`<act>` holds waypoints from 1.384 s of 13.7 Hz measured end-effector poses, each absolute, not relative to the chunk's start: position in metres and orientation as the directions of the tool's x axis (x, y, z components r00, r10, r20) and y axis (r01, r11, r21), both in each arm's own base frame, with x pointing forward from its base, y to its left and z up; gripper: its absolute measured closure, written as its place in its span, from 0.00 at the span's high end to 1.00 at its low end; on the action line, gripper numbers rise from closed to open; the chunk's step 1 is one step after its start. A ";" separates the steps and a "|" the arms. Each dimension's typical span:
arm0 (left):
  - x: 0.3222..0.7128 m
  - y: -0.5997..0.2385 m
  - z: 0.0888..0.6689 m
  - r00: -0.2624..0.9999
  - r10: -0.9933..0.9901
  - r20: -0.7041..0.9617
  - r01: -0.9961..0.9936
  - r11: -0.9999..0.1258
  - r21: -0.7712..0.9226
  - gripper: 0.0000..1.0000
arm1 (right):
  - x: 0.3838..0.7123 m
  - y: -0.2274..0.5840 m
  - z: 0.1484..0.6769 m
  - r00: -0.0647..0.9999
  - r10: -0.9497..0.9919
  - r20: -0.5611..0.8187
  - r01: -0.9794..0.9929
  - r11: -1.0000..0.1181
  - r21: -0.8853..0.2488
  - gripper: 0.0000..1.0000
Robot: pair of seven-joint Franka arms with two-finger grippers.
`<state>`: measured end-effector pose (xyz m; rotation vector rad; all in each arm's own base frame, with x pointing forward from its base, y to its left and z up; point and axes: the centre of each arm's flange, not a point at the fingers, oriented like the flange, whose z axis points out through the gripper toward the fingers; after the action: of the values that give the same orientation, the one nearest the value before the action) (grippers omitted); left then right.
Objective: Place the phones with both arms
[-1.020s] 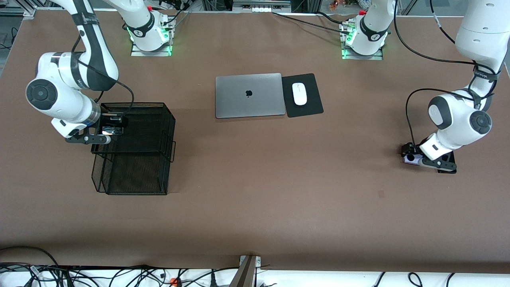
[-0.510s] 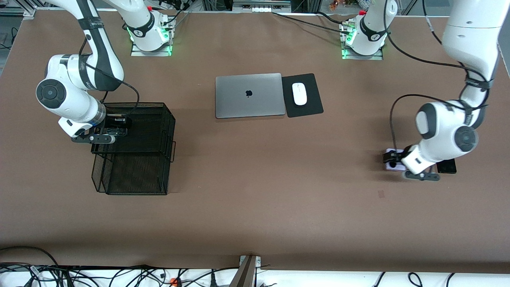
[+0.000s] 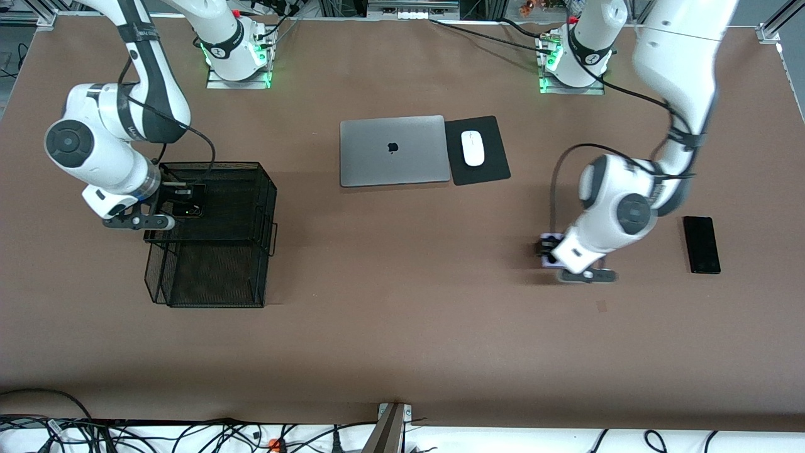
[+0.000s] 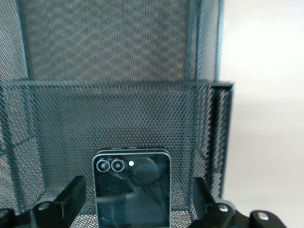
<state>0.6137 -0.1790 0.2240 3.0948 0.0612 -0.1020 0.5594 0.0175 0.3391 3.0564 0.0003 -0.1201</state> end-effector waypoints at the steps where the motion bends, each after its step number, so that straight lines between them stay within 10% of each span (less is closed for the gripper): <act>1: 0.609 -0.214 0.232 0.996 0.060 -0.069 0.063 -0.997 0.040 0.85 | 0.565 0.017 0.352 0.996 -0.007 -0.084 0.000 -0.996 0.084 1.00; 8: 0.593 -0.372 0.227 0.996 0.069 -0.056 0.072 -0.996 0.044 0.85 | 0.595 0.019 0.451 0.998 -0.030 -0.063 -0.026 -0.998 0.065 1.00; 19: 0.589 -0.474 0.180 1.000 0.002 0.022 0.002 -0.999 0.041 0.85 | 0.597 0.021 0.455 0.997 -0.045 -0.057 -0.043 -0.999 0.027 1.00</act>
<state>0.5888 -0.4744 0.1805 3.1006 0.0032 0.0346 0.5967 0.0206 0.4547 3.1142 -0.0686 -0.0895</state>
